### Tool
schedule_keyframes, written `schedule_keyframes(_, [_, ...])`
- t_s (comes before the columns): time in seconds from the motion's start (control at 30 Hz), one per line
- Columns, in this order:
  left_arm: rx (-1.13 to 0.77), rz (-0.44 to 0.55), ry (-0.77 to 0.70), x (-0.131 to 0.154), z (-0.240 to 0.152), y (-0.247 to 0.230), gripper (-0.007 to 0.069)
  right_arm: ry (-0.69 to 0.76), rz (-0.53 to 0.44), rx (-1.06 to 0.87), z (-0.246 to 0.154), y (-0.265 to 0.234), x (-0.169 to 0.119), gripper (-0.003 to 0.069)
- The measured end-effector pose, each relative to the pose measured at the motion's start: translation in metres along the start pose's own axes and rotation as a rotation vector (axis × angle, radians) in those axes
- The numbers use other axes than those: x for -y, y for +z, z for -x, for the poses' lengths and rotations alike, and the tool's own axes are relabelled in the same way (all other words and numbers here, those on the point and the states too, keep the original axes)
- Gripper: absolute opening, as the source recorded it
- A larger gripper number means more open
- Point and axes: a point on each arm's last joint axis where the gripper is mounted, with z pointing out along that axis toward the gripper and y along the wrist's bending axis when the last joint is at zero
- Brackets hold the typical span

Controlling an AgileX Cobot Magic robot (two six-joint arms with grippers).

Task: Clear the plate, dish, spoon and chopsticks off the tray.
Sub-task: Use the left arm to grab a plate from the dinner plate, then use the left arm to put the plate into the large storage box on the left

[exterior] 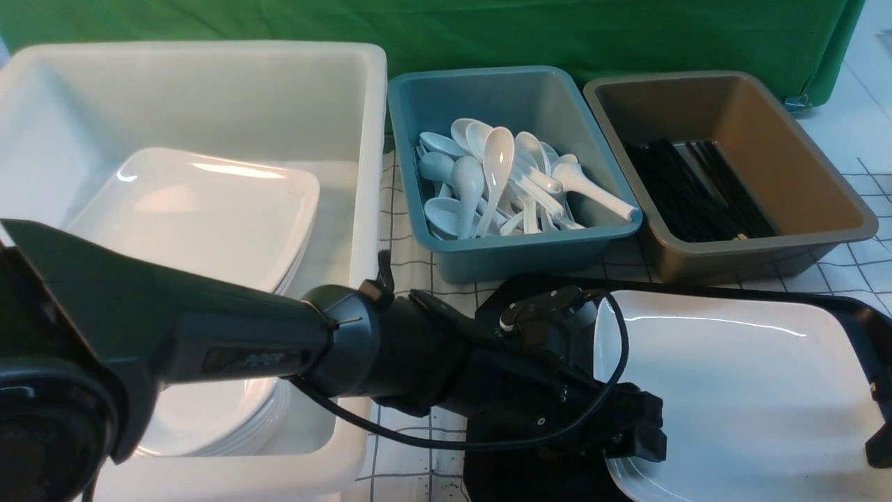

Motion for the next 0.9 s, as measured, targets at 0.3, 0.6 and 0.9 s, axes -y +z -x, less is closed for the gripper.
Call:
schedule_keyframes(0.3, [-0.005,-0.053,0.014,0.0,-0.001,0.001,0.0206,-0.175,-0.06,-0.03,0.0,0.007,-0.024,0.0167])
schedule_keyframes(0.6, [-0.038,-0.153,0.047,0.013,-0.001,-0.01,0.008,-0.253,-0.072,-0.085,-0.002,0.0,-0.031,0.0157])
schedule_keyframes(0.9, [0.056,-0.192,0.067,0.027,0.026,-0.059,0.0075,-0.276,-0.023,0.06,-0.013,-0.045,-0.053,0.0155])
